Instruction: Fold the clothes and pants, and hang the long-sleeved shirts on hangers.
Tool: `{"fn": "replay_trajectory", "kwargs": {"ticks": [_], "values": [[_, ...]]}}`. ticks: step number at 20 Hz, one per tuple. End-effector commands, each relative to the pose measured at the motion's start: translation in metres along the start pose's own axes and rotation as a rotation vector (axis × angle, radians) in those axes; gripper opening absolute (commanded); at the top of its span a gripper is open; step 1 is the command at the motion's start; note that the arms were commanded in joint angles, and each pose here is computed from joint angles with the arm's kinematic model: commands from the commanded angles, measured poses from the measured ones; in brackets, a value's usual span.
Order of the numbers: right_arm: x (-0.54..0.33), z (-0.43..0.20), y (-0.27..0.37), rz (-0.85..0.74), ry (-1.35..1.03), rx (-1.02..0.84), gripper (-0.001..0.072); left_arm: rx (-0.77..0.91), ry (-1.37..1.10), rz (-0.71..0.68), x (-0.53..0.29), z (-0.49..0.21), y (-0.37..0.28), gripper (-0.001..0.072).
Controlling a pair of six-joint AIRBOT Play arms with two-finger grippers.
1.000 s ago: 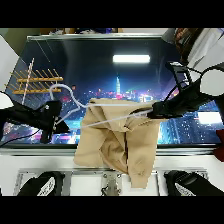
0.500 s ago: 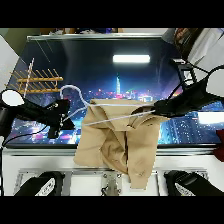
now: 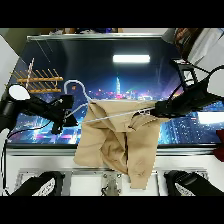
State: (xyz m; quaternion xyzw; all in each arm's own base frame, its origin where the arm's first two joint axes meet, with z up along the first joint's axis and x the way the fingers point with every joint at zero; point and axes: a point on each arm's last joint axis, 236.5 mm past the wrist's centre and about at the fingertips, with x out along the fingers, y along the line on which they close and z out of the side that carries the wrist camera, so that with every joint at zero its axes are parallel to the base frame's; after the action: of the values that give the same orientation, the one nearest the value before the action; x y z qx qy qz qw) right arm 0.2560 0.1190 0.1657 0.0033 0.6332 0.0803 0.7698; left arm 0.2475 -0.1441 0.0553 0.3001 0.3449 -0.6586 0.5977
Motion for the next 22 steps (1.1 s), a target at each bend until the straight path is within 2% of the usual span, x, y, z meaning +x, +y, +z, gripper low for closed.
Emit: {"fn": "replay_trajectory", "kwargs": {"ticks": [1,7,15,22], "values": [[-0.006,0.004,-0.001,-0.004,-0.024,0.002,0.0031,0.025,0.008,-0.051,0.017,0.005,-0.001,0.0021],[-0.025,0.014,-0.002,-0.004,-0.087,0.003,0.0031,0.019,0.009,-0.038,0.026,0.004,0.009,0.0021],[-0.026,0.007,0.025,0.108,-0.061,-0.032,0.0031,0.019,0.009,-0.035,0.026,0.004,0.010,0.0021],[-0.033,0.032,0.063,0.235,-0.180,-0.071,0.0030,0.018,0.008,-0.036,0.026,0.004,0.010,0.0021]]}}
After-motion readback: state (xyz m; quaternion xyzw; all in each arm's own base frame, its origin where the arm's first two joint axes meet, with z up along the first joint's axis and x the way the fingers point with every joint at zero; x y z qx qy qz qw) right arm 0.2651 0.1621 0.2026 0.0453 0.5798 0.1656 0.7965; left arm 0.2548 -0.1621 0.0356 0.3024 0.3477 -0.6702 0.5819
